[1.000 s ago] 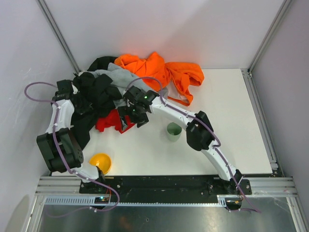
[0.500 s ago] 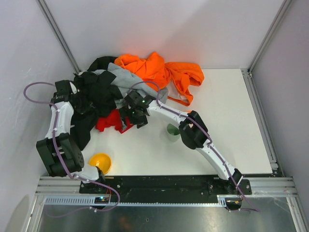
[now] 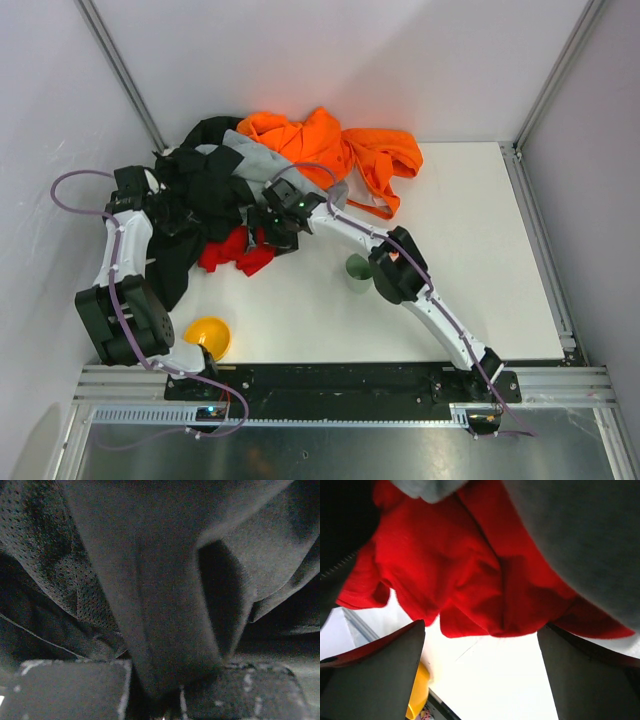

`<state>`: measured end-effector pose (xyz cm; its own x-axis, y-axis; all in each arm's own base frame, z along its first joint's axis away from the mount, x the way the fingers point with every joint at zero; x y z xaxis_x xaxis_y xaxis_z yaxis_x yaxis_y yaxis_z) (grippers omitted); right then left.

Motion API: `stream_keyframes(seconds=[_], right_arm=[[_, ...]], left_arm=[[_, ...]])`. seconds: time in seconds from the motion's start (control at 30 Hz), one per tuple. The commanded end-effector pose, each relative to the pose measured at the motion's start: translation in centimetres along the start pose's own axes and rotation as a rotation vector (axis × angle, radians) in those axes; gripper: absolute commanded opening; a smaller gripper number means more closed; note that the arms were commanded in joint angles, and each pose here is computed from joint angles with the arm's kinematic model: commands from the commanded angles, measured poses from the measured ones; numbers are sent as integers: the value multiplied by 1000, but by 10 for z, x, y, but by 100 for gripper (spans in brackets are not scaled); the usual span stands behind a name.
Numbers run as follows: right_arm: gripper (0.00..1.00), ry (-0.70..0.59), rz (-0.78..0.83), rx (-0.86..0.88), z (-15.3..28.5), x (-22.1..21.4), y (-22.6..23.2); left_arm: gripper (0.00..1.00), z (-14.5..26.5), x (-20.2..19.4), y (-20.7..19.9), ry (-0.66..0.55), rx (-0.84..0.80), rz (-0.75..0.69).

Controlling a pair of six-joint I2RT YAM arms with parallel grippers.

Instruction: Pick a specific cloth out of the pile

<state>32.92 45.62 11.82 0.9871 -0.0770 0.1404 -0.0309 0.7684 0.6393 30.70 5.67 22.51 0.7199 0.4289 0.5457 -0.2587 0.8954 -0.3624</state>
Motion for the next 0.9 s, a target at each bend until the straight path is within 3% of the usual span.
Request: stream_keyframes(seconds=[0.0,0.13,0.2,0.3,0.37,0.4,0.87], right_arm=[[98,5,-77,59,-25,10,-2],[82,1,-125,114,-28,18,1],[65,3,-135,139,-28,21,3],[25,15,-148,159,-28,22,3],[8,29,-150,167,-26,23,3],[4,37,-146,173,-24,23,3],[0,93,-67,195,55,12,-6]], left_arm=[[1,7,8,-6,-35,-52,14],[1,5,8,-6,-28,-59,15],[1,4,7,-6,-23,-64,17],[1,4,7,-6,-21,-66,17],[1,4,6,-5,-23,-62,16],[1,5,6,-5,-25,-61,16],[1,9,4,-6,-39,-47,33]])
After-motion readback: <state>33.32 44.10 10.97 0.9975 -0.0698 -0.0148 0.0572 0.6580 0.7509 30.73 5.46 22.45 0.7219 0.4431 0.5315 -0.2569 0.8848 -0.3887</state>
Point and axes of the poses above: each gripper's point midway between its finger pads, its own z axis back along the fingers, its own y axis along the line the jaws close on, x = y × z, the point moved 9 cm from there along z, back along the fingers, and after that the axes turned 14 degrees about -z, right-handed, at the moved point
